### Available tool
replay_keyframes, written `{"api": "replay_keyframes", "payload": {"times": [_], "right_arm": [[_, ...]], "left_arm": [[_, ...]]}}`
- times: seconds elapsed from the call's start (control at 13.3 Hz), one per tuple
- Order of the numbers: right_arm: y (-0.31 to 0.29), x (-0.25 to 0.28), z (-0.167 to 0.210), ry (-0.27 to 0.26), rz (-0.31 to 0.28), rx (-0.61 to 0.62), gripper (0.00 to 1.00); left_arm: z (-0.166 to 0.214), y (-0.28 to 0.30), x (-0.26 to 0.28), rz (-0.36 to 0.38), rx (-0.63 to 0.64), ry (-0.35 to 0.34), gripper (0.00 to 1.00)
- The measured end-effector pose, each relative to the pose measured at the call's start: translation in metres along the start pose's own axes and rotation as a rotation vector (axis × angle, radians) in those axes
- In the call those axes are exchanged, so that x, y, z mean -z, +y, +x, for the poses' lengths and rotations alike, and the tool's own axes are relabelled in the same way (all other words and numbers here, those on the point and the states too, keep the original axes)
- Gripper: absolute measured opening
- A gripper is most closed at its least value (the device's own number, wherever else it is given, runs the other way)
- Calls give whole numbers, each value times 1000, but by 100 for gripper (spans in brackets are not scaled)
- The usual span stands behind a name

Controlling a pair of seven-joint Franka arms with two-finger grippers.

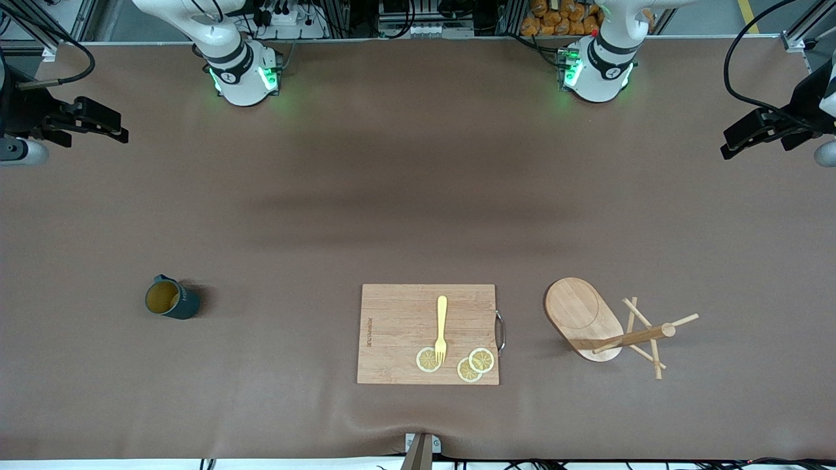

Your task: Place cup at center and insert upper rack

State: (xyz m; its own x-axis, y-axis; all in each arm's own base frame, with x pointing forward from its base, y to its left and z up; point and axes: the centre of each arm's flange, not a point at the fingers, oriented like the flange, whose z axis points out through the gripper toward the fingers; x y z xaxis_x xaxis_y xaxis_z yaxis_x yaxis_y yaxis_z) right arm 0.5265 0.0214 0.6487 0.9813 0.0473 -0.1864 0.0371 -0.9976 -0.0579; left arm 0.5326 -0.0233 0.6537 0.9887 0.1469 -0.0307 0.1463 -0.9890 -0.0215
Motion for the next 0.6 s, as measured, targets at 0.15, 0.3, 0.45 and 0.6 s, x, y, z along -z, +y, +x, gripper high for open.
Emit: {"api": "replay_keyframes", "payload": {"times": [0.15, 0.3, 0.45, 0.6], "right_arm": [[1, 0, 0, 3, 0, -2, 100], [2, 0, 0, 5, 1, -3, 100], [2, 1, 1, 5, 1, -4, 100], [2, 1, 1, 9, 1, -5, 100]], "left_arm": [[1, 0, -2, 1, -1, -8, 100], [1, 1, -4, 2, -1, -14, 100], [1, 0, -4, 2, 1, -15, 100], [2, -2, -5, 3, 5, -17, 100]]}}
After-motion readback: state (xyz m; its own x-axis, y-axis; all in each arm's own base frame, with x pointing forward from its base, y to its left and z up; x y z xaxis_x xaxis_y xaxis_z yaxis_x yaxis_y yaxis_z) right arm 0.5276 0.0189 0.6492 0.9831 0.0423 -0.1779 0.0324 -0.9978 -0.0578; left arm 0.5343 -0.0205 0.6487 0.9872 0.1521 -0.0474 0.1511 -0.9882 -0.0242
